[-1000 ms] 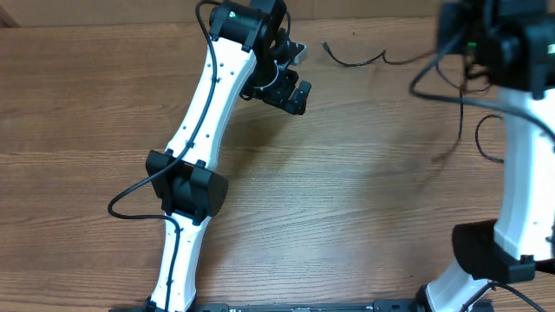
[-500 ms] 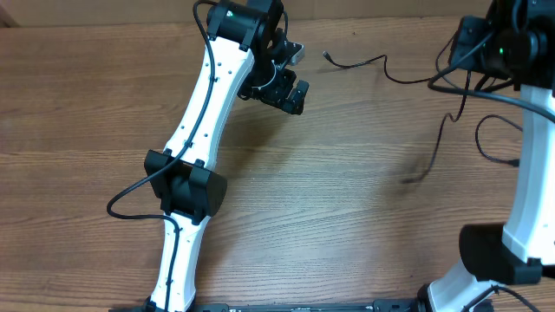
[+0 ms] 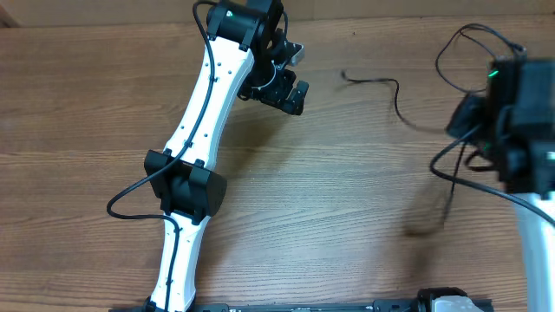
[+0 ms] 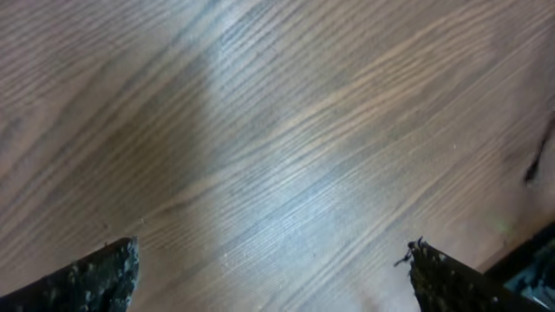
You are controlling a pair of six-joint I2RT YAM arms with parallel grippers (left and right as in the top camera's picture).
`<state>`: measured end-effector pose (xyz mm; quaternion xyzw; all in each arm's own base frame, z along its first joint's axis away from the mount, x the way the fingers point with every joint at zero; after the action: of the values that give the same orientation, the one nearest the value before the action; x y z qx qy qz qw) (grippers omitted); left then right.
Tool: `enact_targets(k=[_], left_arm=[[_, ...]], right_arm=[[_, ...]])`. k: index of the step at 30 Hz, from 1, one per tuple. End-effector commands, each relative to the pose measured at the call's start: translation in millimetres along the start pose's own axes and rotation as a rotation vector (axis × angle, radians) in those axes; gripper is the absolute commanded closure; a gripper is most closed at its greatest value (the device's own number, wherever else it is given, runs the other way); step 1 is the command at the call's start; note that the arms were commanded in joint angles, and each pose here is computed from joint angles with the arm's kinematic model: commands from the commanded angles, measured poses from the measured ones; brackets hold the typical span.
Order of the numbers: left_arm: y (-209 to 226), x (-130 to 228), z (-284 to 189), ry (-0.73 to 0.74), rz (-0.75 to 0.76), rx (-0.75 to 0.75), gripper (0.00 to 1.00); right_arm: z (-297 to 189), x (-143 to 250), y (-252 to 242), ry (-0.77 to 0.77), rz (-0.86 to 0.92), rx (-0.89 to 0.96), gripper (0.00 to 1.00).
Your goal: Untangle cables
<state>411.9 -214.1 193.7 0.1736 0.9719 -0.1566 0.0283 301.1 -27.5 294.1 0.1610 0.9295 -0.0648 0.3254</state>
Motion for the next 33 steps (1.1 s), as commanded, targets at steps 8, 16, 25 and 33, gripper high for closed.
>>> enact_targets(k=[8, 16, 25, 33], left_arm=[[1.4, 0.0, -12.4, -0.027, 0.006, -0.006, 0.01], [0.4, -0.2, -12.1, -0.027, 0.008, -0.006, 0.0], [-0.7, 0.3, -11.7, -0.025, -0.001, -0.006, 0.0], [-0.8, 0.3, -11.7, -0.025, -0.024, -0.005, 0.0]], right_arm=[[158.8, 124.2, -55.8, 0.265, 0.21, 0.129, 0.96], [218.4, 152.1, -49.3, 0.371, 0.214, -0.002, 0.96], [249.9, 155.9, -30.2, 0.374, 0.235, -0.118, 0.96], [241.9, 144.9, -30.1, 0.382, 0.239, -0.116, 0.0]])
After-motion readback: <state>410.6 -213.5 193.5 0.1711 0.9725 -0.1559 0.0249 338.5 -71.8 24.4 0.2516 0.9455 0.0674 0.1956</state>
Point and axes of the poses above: each gripper's point midway between its finger pads, its own z axis out along the fingers, its own y axis along the line the jaws close on, x = y × z, the point moved 2 cm from there along -z, back along the fingers, and after that the axes turned 9 degrees about -z, right-handed, at the moved point
